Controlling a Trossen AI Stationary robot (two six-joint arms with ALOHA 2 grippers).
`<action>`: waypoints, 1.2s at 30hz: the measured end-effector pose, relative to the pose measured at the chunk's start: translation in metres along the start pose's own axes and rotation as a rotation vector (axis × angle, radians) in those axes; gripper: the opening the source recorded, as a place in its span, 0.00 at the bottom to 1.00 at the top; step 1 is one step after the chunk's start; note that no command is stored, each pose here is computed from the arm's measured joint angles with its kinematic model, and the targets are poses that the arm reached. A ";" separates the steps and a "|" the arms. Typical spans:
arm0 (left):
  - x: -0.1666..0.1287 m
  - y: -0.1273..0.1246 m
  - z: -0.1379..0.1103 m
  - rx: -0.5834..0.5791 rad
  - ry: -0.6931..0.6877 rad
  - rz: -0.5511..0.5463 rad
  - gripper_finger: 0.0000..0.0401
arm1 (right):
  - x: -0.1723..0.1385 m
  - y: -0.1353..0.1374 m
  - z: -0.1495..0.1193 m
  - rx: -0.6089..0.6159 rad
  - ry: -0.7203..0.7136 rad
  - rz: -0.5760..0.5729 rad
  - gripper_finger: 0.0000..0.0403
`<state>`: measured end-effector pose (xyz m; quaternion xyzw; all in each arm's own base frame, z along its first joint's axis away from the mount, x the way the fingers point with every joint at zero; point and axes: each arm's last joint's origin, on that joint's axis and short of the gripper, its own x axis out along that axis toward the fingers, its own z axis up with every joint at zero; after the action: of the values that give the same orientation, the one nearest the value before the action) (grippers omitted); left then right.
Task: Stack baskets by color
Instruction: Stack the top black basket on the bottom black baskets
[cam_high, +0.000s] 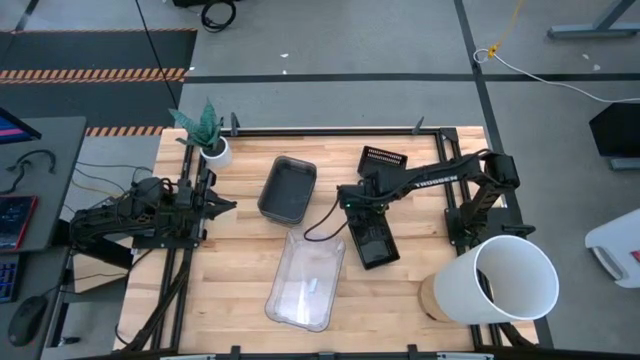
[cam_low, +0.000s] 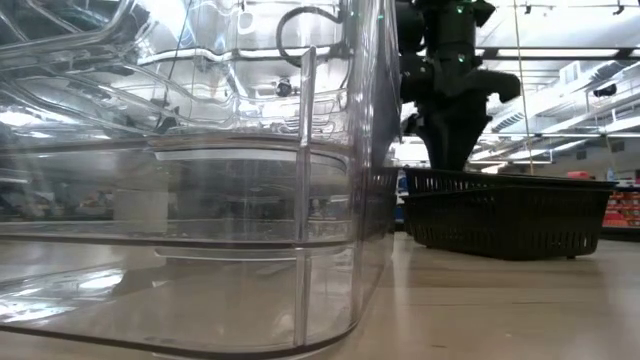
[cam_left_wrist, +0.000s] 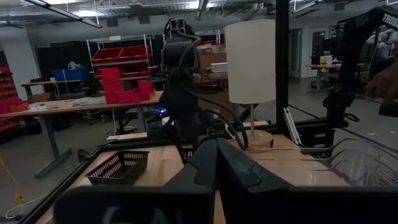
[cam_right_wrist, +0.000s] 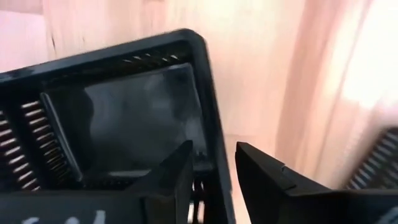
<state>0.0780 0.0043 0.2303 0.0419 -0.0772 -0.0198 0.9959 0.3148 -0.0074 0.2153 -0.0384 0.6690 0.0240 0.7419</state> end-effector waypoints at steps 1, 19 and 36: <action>0.000 0.000 0.000 0.000 0.000 0.000 0.03 | -0.003 -0.001 0.000 0.011 0.008 -0.005 0.31; 0.000 0.000 -0.001 -0.002 0.013 0.000 0.04 | -0.022 -0.070 -0.013 0.287 0.076 -0.276 0.32; 0.000 0.000 -0.002 -0.005 0.024 -0.001 0.05 | -0.015 -0.143 -0.058 0.617 0.165 -0.315 0.32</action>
<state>0.0784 0.0044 0.2280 0.0399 -0.0651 -0.0201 0.9969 0.2678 -0.1552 0.2278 0.0828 0.6882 -0.2970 0.6568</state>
